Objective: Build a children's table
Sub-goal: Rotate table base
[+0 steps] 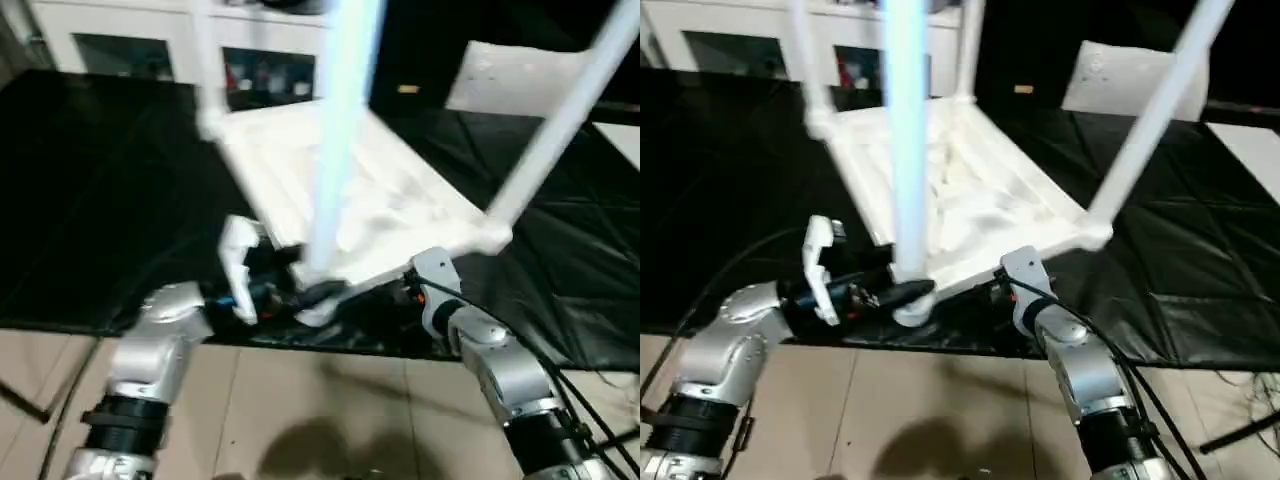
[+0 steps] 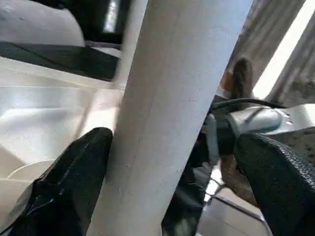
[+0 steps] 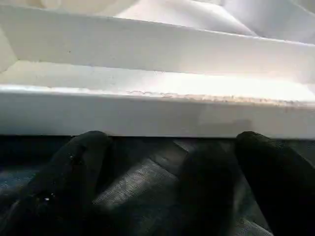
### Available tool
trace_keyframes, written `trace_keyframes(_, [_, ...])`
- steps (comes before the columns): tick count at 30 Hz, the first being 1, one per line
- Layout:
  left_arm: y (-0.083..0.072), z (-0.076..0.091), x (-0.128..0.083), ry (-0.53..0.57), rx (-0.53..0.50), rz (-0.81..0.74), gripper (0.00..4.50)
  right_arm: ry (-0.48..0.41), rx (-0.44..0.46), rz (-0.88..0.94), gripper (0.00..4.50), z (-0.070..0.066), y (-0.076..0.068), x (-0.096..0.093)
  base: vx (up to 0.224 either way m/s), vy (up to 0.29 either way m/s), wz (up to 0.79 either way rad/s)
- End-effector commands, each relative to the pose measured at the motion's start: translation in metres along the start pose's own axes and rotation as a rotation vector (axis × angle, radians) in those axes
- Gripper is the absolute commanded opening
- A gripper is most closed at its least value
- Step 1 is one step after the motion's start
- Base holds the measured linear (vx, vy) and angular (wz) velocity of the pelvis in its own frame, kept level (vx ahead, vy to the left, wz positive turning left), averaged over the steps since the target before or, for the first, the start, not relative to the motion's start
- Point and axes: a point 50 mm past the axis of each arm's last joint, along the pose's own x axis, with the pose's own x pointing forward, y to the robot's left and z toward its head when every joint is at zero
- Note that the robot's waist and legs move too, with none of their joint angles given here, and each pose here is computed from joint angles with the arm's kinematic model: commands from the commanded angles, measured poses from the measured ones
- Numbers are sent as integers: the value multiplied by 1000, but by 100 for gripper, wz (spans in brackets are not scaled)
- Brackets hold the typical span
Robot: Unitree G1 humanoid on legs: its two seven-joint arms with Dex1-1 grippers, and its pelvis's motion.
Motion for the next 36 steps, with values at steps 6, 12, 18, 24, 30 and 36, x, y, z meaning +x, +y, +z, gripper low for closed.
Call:
trace_keyframes(6, [-31, 2, 33, 14, 24, -240, 440, -46, -11, 50, 450, 10, 11, 8, 0, 0, 0])
trace_keyframes(12, [-34, 8, 46, -19, 49, -247, 440, -60, -20, 56, 450, 14, 11, 13, 0, 0, 0])
trace_keyframes(18, [-39, 13, 59, -44, 54, -274, 440, -69, -28, 63, 450, 20, 11, 22, 0, 0, 0])
trace_keyframes(24, [-35, 17, 69, -69, 89, -236, 440, -82, -36, 53, 450, 29, 9, 33, 0, 0, 0])
trace_keyframes(30, [-24, 24, 70, -100, 138, -155, 440, -84, -34, 22, 450, 30, 1, 36, 0, 0, 0])
trace_keyframes(36, [-7, 28, 66, -123, 204, 12, 440, -120, 1, -50, 450, 28, -16, 31, 0, 0, 0])
